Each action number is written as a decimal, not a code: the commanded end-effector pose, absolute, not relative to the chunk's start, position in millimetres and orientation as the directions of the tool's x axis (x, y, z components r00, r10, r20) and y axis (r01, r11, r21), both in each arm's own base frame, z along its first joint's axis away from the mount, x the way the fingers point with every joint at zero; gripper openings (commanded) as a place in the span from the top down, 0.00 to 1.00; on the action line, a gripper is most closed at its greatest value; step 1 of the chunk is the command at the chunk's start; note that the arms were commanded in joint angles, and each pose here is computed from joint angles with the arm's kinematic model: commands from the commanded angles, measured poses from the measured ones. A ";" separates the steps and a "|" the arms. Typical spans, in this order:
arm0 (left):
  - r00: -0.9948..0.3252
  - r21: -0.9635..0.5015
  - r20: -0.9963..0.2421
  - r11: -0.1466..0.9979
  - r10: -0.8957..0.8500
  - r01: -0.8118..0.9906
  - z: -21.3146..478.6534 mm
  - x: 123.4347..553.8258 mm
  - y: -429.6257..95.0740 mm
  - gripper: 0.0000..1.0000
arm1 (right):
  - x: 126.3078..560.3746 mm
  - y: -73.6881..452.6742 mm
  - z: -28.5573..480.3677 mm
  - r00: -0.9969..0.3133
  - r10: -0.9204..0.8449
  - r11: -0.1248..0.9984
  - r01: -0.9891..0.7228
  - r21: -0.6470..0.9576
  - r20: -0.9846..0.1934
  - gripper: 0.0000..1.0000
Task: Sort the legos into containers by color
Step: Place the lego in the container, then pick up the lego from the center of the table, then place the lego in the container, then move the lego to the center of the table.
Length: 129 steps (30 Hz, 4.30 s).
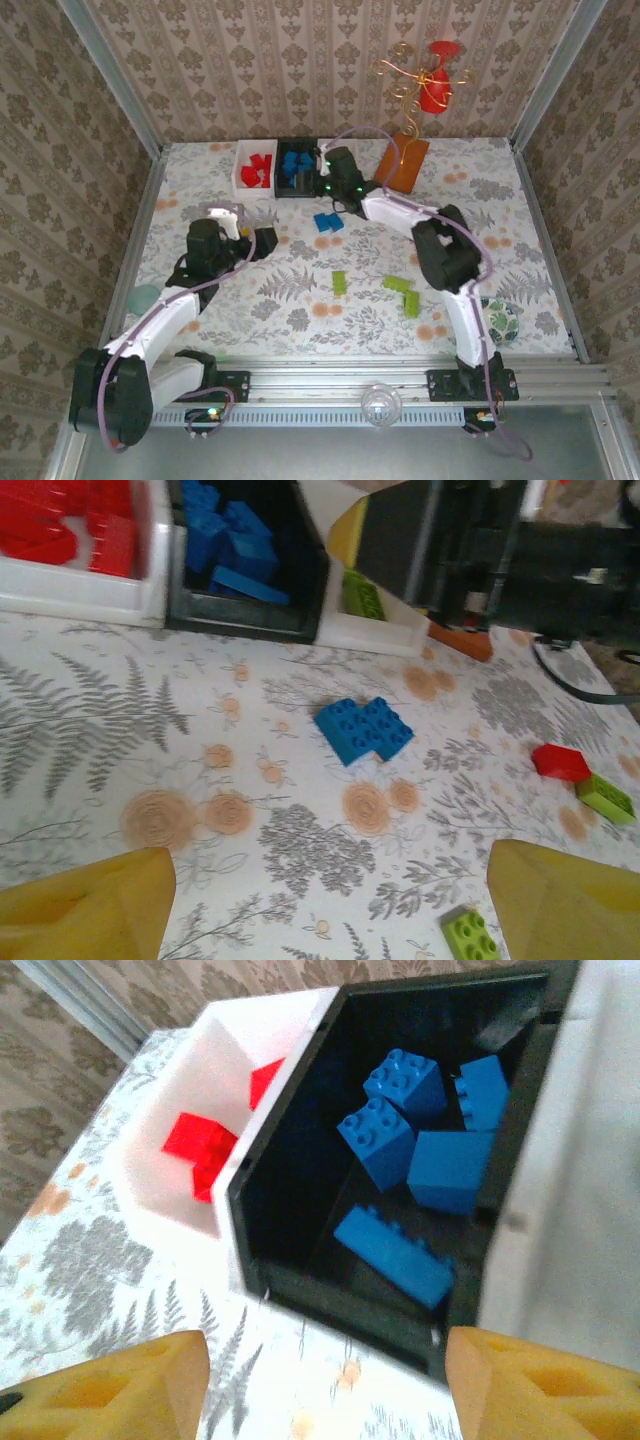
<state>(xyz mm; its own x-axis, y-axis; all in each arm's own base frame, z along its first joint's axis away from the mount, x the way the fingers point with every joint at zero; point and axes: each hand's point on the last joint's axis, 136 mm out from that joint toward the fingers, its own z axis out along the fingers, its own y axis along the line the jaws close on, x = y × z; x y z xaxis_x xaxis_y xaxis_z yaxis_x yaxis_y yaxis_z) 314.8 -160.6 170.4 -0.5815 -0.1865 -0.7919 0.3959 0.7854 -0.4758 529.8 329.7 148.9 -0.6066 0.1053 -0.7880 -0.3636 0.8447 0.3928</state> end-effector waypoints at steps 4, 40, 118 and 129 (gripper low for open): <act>-0.574 -0.443 -0.818 0.681 -0.040 0.583 171.8 300.4 -209.6 0.18 | 456.9 253.6 174.6 -0.589 -0.001 0.914 -0.329 0.238 -0.808 0.31; -0.776 -0.026 -0.496 0.887 0.389 0.461 14.4 242.4 -327.5 0.39 | 328.3 84.4 159.2 -0.541 0.132 0.988 0.007 0.153 -0.831 0.00; -0.563 -0.224 -0.823 0.863 0.082 0.453 167.0 363.5 -283.1 0.32 | 264.0 132.1 52.1 -0.849 0.039 0.999 0.041 0.009 -0.526 0.00; -0.566 -0.211 -0.820 0.871 0.090 0.443 159.3 360.2 -274.6 0.32 | 283.0 161.8 29.2 -0.876 -0.011 1.000 -0.023 0.019 -0.483 0.16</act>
<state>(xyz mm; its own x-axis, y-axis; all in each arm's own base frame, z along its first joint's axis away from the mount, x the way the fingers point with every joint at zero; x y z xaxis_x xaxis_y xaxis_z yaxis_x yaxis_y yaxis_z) 360.1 -275.5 147.5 -0.5851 0.1231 -0.8016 0.4462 0.8742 -0.1914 272.3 147.8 21.7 -0.8913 -0.0168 -0.4531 -0.0104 0.9998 -0.0168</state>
